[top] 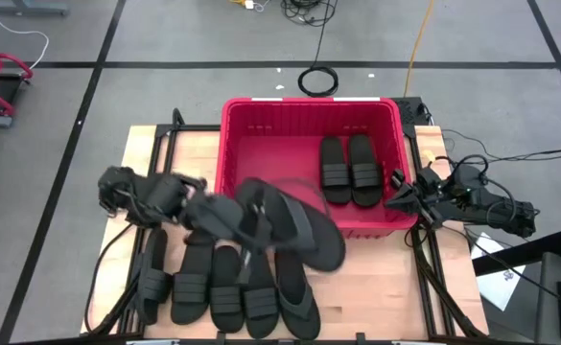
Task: Pick and place slides into bin
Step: Put the right black slipper into the red bin
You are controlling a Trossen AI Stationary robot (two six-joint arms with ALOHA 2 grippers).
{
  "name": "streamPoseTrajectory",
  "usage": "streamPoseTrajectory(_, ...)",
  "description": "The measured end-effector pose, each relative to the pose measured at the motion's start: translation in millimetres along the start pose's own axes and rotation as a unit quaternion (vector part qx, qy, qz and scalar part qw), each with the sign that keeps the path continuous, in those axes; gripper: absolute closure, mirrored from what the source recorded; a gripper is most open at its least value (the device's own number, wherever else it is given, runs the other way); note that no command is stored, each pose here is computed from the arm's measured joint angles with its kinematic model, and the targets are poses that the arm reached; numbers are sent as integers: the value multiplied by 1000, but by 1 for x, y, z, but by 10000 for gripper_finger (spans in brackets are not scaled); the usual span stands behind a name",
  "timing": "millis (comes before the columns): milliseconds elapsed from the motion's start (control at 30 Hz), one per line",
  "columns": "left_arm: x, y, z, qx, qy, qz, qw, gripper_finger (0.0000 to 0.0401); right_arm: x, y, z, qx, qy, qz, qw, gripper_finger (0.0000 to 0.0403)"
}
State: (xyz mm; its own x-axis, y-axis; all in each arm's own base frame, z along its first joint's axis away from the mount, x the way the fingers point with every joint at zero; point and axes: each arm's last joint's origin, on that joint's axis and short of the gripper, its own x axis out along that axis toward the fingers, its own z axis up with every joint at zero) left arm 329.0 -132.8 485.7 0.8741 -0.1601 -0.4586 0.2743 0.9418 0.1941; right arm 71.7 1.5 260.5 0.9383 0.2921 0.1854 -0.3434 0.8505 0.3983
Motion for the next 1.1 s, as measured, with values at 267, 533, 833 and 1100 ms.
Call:
streamPoseTrajectory(267,-27,59,-19,11,48,-27,998,401,0,0,0,0,-2,-3,1000,403)
streamPoseTrajectory(533,-4,129,-57,61,126,-69,988,401,0,0,0,1,-1,-1,1000,403)
streamPoseTrajectory(833,55,193,-121,140,258,-97,951,401,0,-1,1,-40,-14,-27,999,403)
streamPoseTrajectory(1100,98,223,-164,224,312,-140,913,401,0,-2,1,-55,-19,-40,997,403)
